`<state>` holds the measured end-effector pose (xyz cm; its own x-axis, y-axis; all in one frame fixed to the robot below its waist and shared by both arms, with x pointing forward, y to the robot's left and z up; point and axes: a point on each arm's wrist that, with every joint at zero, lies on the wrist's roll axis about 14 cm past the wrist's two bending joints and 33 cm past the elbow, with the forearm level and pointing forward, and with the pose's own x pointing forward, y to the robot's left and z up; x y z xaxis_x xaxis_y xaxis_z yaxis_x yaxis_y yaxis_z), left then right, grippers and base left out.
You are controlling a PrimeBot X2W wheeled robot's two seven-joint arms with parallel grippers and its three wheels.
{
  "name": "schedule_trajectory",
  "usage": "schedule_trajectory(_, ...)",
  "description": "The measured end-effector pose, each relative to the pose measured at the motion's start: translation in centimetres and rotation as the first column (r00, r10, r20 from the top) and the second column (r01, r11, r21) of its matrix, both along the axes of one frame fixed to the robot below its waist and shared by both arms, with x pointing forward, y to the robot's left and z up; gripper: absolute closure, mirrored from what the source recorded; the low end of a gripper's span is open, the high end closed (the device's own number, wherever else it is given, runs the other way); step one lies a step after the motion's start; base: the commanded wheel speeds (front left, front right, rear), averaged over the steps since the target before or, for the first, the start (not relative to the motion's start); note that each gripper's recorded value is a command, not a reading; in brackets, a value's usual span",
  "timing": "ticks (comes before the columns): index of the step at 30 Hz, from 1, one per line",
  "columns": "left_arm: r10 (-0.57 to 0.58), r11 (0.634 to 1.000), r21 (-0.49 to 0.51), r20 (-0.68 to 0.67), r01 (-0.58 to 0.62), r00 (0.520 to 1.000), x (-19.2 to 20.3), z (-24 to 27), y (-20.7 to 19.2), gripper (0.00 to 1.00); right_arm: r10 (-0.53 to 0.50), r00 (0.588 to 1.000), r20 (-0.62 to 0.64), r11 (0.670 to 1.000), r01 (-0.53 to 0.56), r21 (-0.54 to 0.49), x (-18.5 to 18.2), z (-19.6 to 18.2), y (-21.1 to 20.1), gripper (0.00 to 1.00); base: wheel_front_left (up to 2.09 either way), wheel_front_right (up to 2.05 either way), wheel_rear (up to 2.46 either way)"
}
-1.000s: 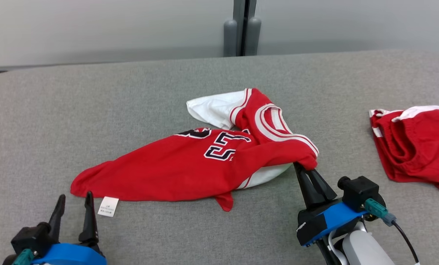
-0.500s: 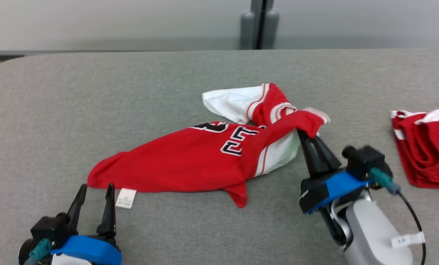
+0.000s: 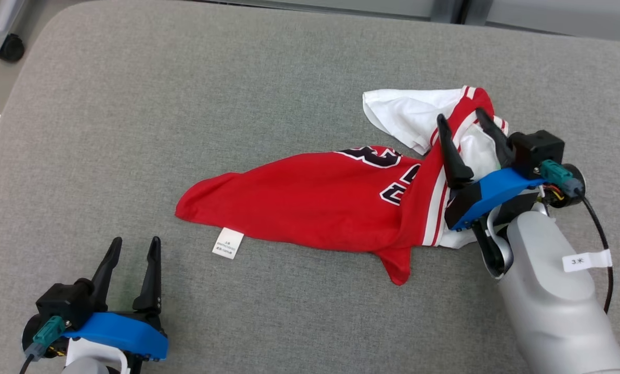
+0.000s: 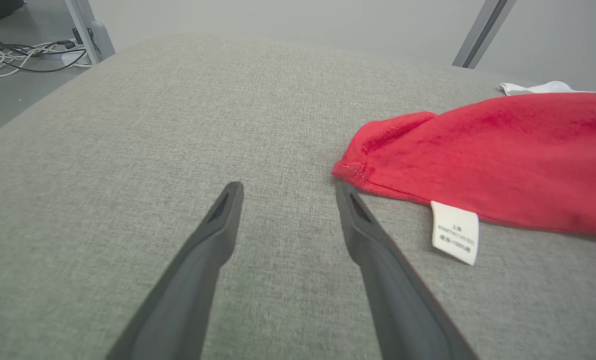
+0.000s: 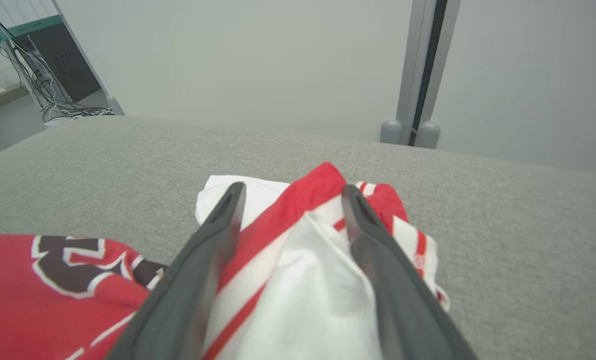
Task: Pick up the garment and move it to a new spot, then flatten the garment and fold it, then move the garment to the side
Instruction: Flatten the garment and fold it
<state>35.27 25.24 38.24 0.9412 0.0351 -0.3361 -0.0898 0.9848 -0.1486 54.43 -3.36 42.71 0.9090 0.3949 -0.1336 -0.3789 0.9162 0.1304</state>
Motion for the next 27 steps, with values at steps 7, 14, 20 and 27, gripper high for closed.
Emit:
schedule_trajectory(7, -0.035, 0.999, -0.012, 0.024, 0.035, 0.999, 1.3, 0.3, -1.2, 0.00, -0.103, 0.995, 0.017, 0.993, 0.102, 0.063, -1.9, 0.4, -3.8, 0.00, 0.00, 0.00, 0.00)
schedule_trajectory(14, -0.099, 0.995, -0.010, 0.064, 0.100, 0.993, 2.8, 1.1, -3.0, 0.00, -0.161, 0.987, -0.027, 0.984, 0.163, 0.070, -5.6, -1.0, -6.5, 0.00, 0.00, 0.00, 0.00)
schedule_trajectory(20, -0.110, 0.994, -0.008, 0.064, 0.111, 0.992, 2.9, 1.1, -3.2, 0.00, -0.186, 0.980, -0.076, 0.978, 0.191, 0.078, -6.1, -2.4, -7.2, 0.00, 0.00, 0.00, 0.00)
schedule_trajectory(27, -0.092, 0.996, 0.005, 0.050, 0.091, 0.995, 2.2, 1.0, -2.2, 0.00, -0.205, 0.972, -0.110, 0.972, 0.216, 0.093, -4.7, -3.3, -7.2, 0.00, 0.00, 0.00, 0.00)
